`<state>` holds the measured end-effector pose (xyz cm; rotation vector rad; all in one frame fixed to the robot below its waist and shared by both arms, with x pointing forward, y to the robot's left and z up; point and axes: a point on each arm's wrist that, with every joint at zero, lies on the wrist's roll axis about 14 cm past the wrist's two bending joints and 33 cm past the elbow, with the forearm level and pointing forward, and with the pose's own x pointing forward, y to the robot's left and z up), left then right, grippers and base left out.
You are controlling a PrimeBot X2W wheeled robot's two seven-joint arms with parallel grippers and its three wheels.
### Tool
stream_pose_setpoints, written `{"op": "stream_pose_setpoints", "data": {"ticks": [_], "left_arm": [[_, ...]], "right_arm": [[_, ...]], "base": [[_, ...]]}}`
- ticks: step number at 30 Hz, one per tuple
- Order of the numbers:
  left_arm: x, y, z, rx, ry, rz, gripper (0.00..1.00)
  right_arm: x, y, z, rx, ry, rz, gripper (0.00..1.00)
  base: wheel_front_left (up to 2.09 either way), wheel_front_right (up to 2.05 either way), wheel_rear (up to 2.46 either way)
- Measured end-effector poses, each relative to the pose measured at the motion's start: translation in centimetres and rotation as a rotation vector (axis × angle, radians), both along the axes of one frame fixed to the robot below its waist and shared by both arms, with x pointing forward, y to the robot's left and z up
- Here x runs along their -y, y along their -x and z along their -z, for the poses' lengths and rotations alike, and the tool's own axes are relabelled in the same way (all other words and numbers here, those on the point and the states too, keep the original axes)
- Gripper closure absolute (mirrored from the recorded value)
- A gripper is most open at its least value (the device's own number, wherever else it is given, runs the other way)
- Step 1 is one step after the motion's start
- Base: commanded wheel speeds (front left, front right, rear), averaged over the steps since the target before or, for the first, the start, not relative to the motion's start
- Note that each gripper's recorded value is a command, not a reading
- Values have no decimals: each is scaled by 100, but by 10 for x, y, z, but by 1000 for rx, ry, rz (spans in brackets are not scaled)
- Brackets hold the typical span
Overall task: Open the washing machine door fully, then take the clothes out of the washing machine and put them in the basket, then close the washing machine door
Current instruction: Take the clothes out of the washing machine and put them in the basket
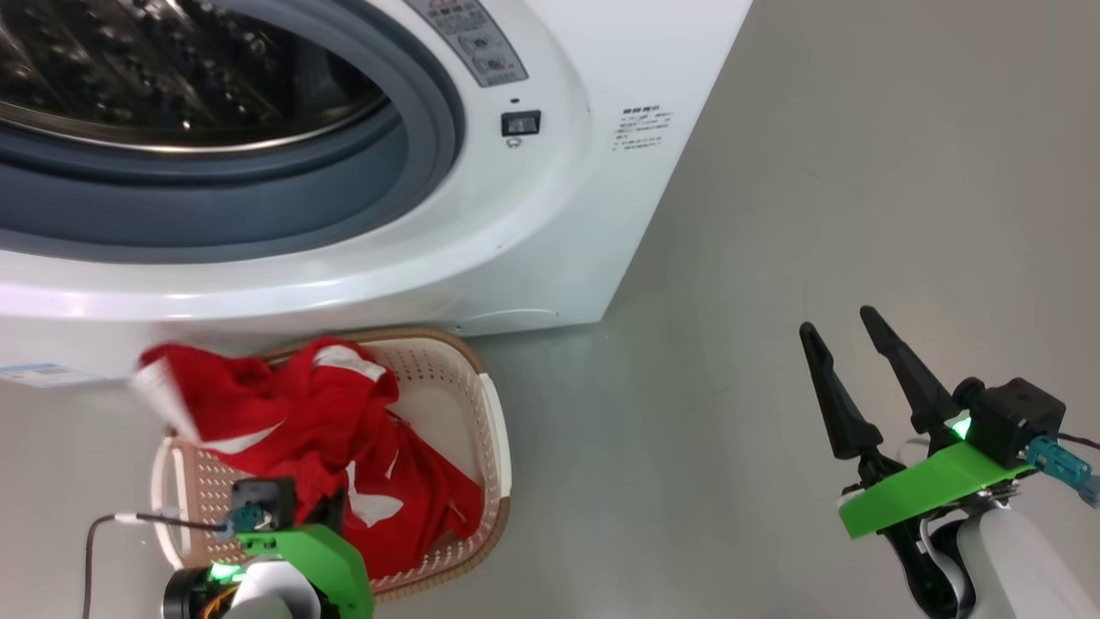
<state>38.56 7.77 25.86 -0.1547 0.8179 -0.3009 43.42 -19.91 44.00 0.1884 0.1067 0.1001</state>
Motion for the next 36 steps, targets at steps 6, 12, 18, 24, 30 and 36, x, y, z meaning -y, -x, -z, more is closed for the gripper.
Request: {"op": "stream_pose_setpoints", "data": {"ticks": [6,12,18,24,30,36], "left_arm": [[8,-3,10,-33,12,18,100],[10,-5,18,-64,14,23,99],[7,-10,21,-67,10,21,0],[5,-10,18,-66,14,12,0],[3,-12,11,-51,14,6,0],[0,-19,-3,-12,28,-20,0]], "right_arm": [[3,-3,8,-17,7,9,0],[6,-3,15,-37,9,19,0],[8,-7,13,-27,13,21,0],[7,-7,9,-17,13,19,0],[6,-6,3,-4,11,16,0],[4,-4,-4,11,9,10,0]], "base": [[0,0,0],[0,0,0],[0,0,0],[0,0,0],[0,0,0],[0,0,0]]}}
